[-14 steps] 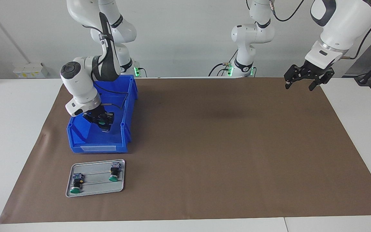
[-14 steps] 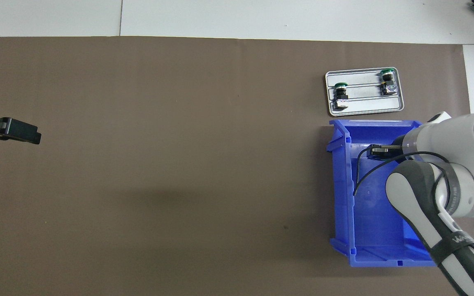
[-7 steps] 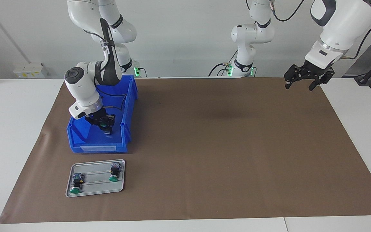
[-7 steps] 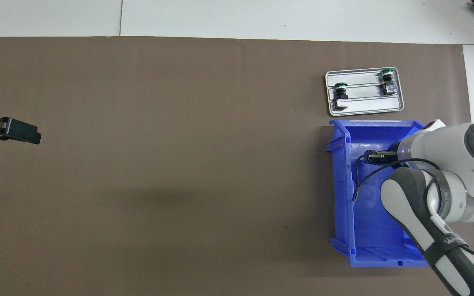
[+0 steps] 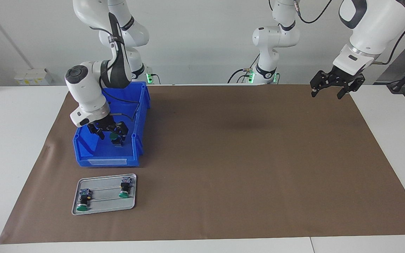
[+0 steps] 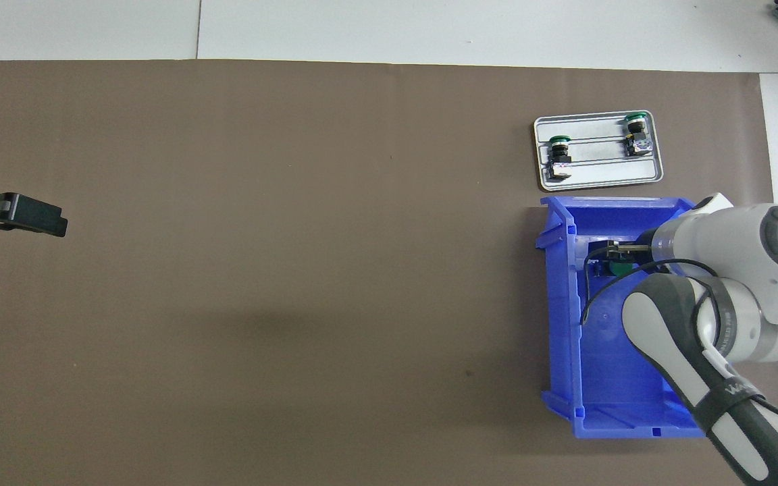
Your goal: Place and press button with both arms
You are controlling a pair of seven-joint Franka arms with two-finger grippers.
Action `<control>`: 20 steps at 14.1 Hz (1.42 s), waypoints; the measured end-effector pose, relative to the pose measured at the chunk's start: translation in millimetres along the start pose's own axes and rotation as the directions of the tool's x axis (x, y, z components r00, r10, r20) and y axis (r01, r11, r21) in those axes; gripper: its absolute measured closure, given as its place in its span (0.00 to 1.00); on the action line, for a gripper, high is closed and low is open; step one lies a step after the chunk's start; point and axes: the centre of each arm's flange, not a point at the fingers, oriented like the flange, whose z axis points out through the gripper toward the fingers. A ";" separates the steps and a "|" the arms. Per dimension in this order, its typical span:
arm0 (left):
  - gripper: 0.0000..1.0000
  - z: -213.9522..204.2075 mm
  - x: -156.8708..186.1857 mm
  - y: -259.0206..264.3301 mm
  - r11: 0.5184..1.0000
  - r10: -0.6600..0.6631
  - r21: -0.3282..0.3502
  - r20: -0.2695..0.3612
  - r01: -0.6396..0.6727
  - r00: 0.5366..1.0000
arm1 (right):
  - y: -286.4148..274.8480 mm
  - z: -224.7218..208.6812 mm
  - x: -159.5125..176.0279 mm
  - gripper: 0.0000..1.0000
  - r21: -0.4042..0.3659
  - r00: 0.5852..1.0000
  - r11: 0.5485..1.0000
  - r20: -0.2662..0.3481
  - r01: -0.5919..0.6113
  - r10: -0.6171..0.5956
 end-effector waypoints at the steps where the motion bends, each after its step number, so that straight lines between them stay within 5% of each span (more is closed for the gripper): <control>1: 0.00 0.0 0.0 0.0 1.000 0.000 0.000 0.000 0.000 1.000 | -4.9 -31.3 6.2 0.00 0.002 1.000 1.000 0.008 -0.003 0.003; 9: 0.00 0.0 0.0 0.0 1.000 0.000 0.000 0.000 0.000 1.000 | 17.8 -226.8 12.4 0.00 -0.089 1.000 0.996 0.020 -0.022 0.024; 20: 0.00 0.0 0.0 0.0 1.000 0.000 0.000 0.000 0.000 1.000 | 13.6 -226.3 0.1 0.00 -0.102 0.997 0.995 0.070 -0.009 0.016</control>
